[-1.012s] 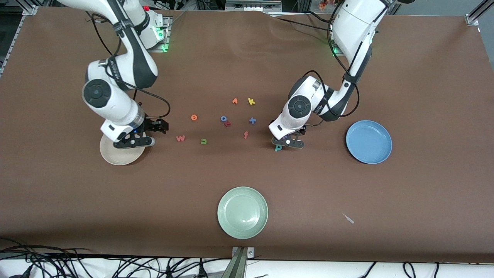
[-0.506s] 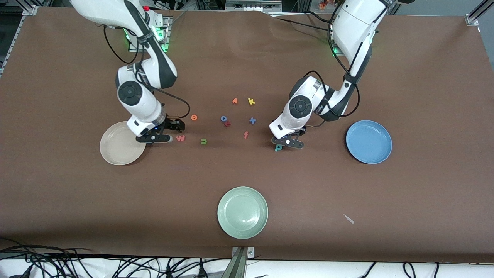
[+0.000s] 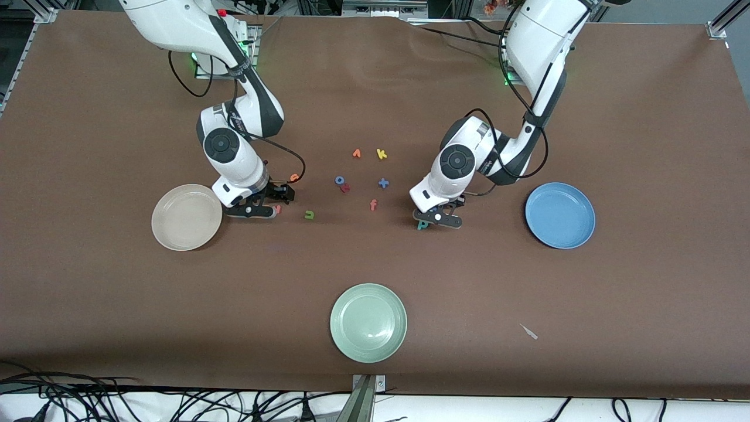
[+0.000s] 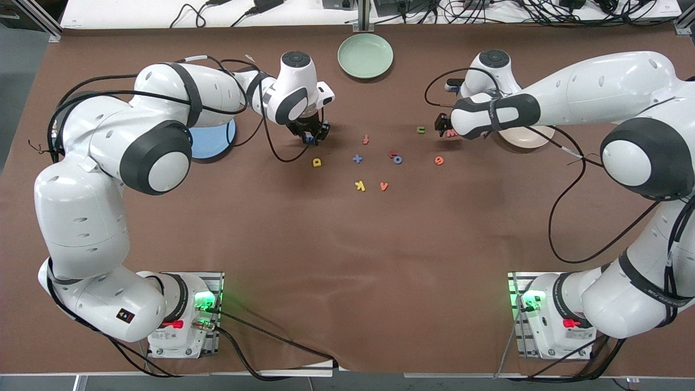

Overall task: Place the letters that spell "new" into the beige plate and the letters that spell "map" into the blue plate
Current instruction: 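Grasp the pink M with the right gripper while the left gripper drops the m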

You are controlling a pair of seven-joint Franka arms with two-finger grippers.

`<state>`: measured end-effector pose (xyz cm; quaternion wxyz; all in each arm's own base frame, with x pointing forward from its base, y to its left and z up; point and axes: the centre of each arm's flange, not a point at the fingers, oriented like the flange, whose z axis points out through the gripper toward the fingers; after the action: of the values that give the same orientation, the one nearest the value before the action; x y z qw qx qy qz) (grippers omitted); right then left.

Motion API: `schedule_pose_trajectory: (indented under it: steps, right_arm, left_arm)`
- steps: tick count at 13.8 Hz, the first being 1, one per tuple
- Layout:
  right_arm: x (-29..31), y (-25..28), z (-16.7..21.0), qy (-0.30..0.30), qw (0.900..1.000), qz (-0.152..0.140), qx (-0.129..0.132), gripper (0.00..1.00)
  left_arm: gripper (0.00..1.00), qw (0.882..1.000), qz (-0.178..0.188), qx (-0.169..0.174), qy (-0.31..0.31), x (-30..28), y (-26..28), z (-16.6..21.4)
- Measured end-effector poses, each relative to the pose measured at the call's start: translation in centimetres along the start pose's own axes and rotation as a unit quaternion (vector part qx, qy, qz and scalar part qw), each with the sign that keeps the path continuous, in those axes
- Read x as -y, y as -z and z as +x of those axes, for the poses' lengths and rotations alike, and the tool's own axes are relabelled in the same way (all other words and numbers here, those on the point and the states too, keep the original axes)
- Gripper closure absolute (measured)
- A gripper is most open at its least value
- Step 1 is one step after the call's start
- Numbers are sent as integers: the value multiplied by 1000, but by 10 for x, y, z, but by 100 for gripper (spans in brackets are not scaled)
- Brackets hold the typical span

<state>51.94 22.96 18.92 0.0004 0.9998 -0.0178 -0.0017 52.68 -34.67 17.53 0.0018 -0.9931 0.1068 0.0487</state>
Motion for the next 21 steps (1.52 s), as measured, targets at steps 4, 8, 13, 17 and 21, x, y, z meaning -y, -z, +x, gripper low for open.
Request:
schedule_pose_trajectory:
  steps: [4,8,13,17,21]
  right_arm:
    - [-1,-7,1,-1,1000,-1,-1,4]
    - [-3,-12,2,-2,1000,0,-3,12]
    - [-3,-10,8,-5,1000,2,-8,22]
    - [-1,-16,11,-4,1000,1,-6,26]
    - [-1,-16,12,-4,1000,1,-7,33]
  left_arm:
    - [60,1000,17,2,-11,28,33,19]
    - [60,996,42,30,-66,136,87,39]
    - [60,994,25,88,-54,268,84,26]
    - [55,992,10,123,-19,316,46,10]
    - [16,993,7,116,-23,310,50,15]
